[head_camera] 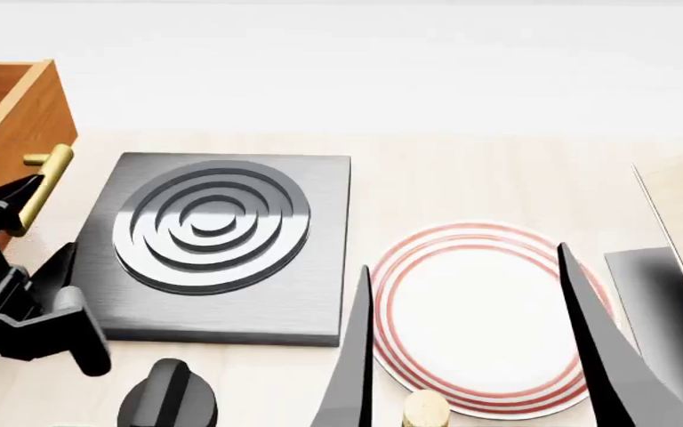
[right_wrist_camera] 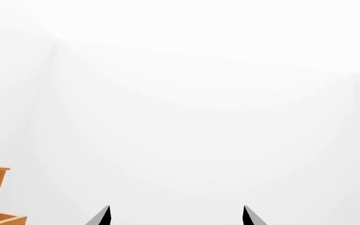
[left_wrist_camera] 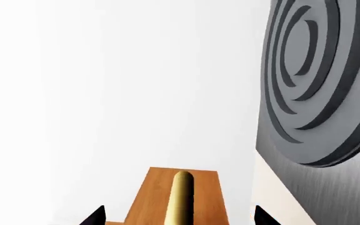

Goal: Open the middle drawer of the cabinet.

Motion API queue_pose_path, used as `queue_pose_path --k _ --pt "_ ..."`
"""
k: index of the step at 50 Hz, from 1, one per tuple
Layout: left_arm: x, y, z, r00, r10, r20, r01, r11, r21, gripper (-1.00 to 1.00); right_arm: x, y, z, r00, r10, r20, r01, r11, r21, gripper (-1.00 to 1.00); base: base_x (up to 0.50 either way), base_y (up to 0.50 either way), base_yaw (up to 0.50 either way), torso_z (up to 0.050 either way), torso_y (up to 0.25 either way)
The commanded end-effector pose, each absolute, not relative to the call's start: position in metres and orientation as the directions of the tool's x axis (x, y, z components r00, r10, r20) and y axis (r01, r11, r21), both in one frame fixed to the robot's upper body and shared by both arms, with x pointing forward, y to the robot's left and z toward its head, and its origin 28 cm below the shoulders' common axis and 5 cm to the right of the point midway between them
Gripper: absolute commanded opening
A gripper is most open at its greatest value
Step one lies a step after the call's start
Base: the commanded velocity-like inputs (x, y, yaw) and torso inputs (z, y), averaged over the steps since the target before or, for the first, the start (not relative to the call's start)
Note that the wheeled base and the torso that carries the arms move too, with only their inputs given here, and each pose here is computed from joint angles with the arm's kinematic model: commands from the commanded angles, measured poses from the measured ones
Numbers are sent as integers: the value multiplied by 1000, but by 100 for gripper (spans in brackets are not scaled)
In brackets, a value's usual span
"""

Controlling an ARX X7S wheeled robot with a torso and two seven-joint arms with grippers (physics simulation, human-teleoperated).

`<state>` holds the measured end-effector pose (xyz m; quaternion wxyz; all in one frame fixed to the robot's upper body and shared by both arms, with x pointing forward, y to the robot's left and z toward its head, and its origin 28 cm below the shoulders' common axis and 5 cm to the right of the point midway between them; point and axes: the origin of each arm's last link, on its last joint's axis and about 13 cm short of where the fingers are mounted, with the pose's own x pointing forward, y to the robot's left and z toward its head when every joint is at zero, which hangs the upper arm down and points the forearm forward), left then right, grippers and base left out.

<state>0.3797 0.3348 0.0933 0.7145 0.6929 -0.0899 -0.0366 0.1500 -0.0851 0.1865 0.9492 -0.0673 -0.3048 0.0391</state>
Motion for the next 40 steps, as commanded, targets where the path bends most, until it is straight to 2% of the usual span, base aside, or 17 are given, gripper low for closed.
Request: queue_pose_path --k 1,5,14,29,40 --pt "376 328 97 962 -202 182 -152 154 976 100 150 -85 186 812 116 573 -34 988 -152 100 0 0 0 0 0" --pt "362 320 114 941 -223 254 -197 250 948 100 150 -85 187 811 115 574 -33 988 -151 100 0 0 0 0 0" --pt "329 305 134 911 -251 328 -217 385 897 100 149 -85 187 808 117 577 -33 988 -154 100 0 0 0 0 0" --pt "302 295 180 930 -188 317 -139 616 776 100 147 -85 189 805 119 581 -33 987 -156 100 0 0 0 0 0" --pt "298 298 210 950 -143 277 -110 678 727 100 148 -84 188 806 122 579 -39 987 -154 100 0 0 0 0 0"
